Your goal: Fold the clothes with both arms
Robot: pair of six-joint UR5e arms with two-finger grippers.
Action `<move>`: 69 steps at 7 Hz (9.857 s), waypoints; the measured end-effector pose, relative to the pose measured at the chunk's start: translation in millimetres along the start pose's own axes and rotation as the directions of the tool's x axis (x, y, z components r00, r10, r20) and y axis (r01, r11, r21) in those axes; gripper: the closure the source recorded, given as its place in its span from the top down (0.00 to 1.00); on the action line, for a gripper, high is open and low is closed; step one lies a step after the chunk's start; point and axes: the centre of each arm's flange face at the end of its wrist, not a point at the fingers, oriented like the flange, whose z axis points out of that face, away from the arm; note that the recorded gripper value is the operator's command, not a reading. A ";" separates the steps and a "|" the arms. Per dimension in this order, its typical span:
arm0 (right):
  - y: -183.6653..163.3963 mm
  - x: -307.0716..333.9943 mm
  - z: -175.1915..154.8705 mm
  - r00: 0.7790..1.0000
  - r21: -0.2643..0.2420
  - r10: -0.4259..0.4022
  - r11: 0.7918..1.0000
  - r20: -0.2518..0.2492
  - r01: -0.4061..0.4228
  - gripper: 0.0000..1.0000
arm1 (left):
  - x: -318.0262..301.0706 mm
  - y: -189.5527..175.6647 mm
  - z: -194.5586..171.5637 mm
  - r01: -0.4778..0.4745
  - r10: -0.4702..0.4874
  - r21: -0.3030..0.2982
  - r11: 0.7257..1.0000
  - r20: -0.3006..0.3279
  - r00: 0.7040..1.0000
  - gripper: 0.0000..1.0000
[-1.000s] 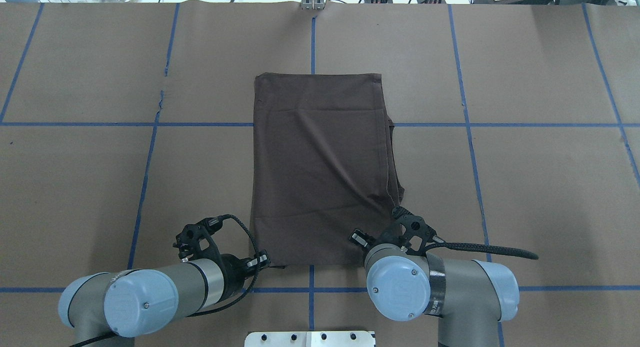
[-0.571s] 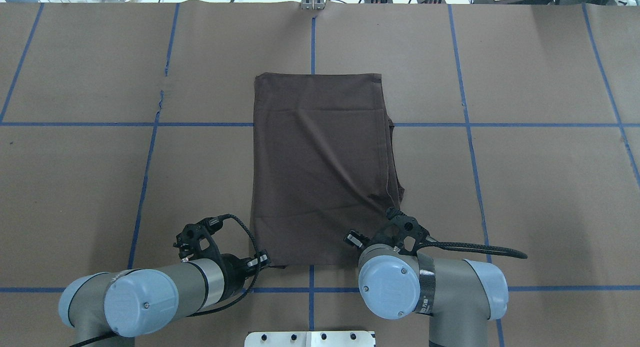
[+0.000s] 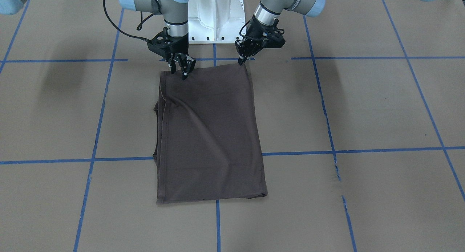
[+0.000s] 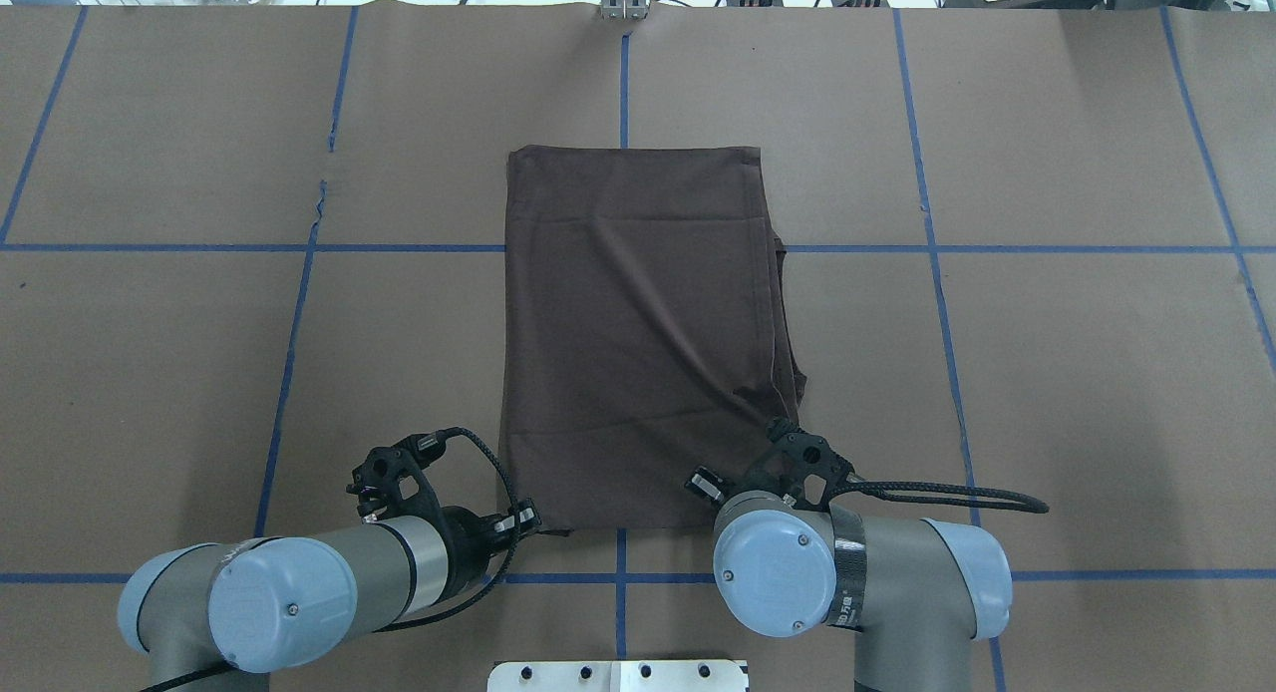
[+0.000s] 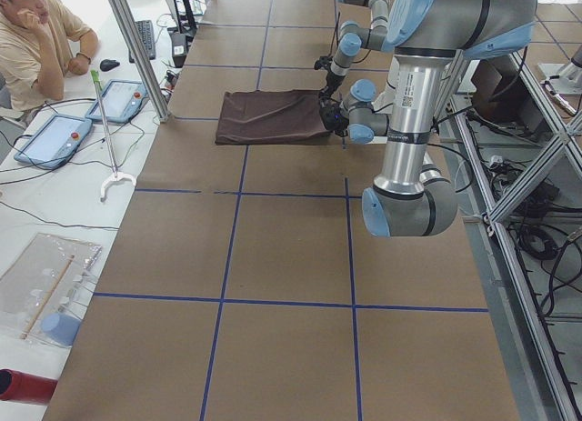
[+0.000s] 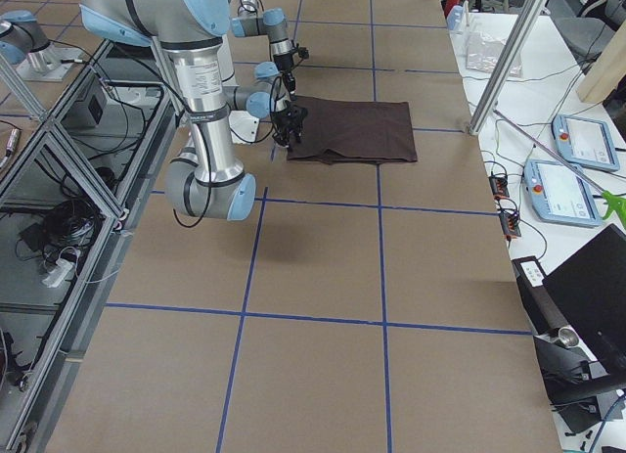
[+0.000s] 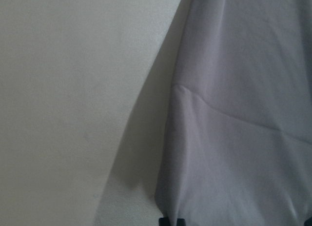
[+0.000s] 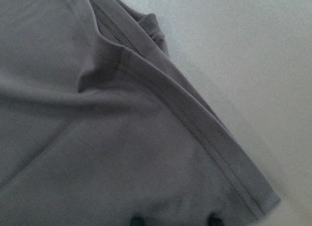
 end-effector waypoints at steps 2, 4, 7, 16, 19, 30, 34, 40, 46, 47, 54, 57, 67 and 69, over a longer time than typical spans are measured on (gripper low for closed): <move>-5.8 -3.5 -1.9 1.000 0.005 0.015 1.000 0.009 -0.015 0.00 | 0.7 0.2 -0.1 0.000 0.000 0.000 1.000 -0.001 1.000 0.00; -14.6 -11.3 -7.6 0.999 0.006 0.043 0.999 0.030 -0.043 0.00 | 1.3 0.4 -0.2 0.000 0.000 -0.001 1.000 -0.002 1.000 0.00; -27.1 -22.9 -52.1 0.992 -0.031 0.078 0.997 0.104 -0.075 0.00 | 19.0 -2.4 -34.5 -0.030 0.029 -0.024 0.999 -0.030 0.999 0.00; -53.5 -36.6 -137.3 0.988 -0.011 0.125 0.992 0.094 -0.124 0.00 | 104.4 -70.7 -135.2 -0.148 0.144 0.057 0.987 0.063 0.988 0.00; -102.6 -104.2 -104.1 0.981 0.061 0.160 0.984 0.113 -0.167 0.00 | 124.3 -155.4 -90.3 -0.193 0.174 0.136 0.972 0.137 0.975 0.00; -158.4 -175.4 6.9 0.995 0.121 -0.010 0.993 0.097 -0.001 1.00 | 97.8 -242.5 36.7 -0.329 0.296 0.162 0.930 0.198 0.934 1.00; -112.4 -174.4 9.1 0.943 0.106 -0.314 0.947 0.111 0.303 1.00 | 83.0 -277.8 -4.1 -0.473 0.452 0.081 0.878 0.188 0.872 1.00; -196.8 -163.3 84.5 0.840 0.136 -0.532 0.829 -0.111 0.543 1.00 | 83.6 -277.7 -11.8 -0.472 0.454 0.083 0.877 0.177 0.874 1.00; -336.2 -181.5 -4.8 0.886 0.015 -0.461 0.888 0.061 0.461 1.00 | 111.9 -268.1 52.9 -0.395 0.371 0.068 0.916 0.231 0.900 1.00; -340.4 -178.1 -10.7 0.883 0.012 -0.463 0.886 0.073 0.463 1.00 | 124.6 -265.7 72.7 -0.390 0.362 0.071 0.918 0.249 0.898 1.00; -343.7 -166.5 -7.8 0.882 0.009 -0.466 0.884 0.070 0.467 1.00 | 135.7 -305.8 116.0 -0.396 0.337 0.112 0.911 0.349 0.875 1.00; -345.3 -157.8 -1.1 0.884 0.004 -0.464 0.885 0.060 0.465 1.00 | 86.6 -365.2 103.9 -0.470 0.389 0.106 0.876 0.421 0.819 1.00; -535.1 208.8 -78.7 0.703 -0.173 -0.709 0.688 0.047 0.705 1.00 | -146.2 -479.7 -292.5 -0.827 0.780 -0.086 0.556 0.398 0.483 1.00; -535.6 299.6 -81.7 0.764 -0.228 -0.642 0.736 0.059 0.637 1.00 | -222.5 -483.0 -331.9 -0.779 0.755 -0.127 0.614 0.384 0.532 1.00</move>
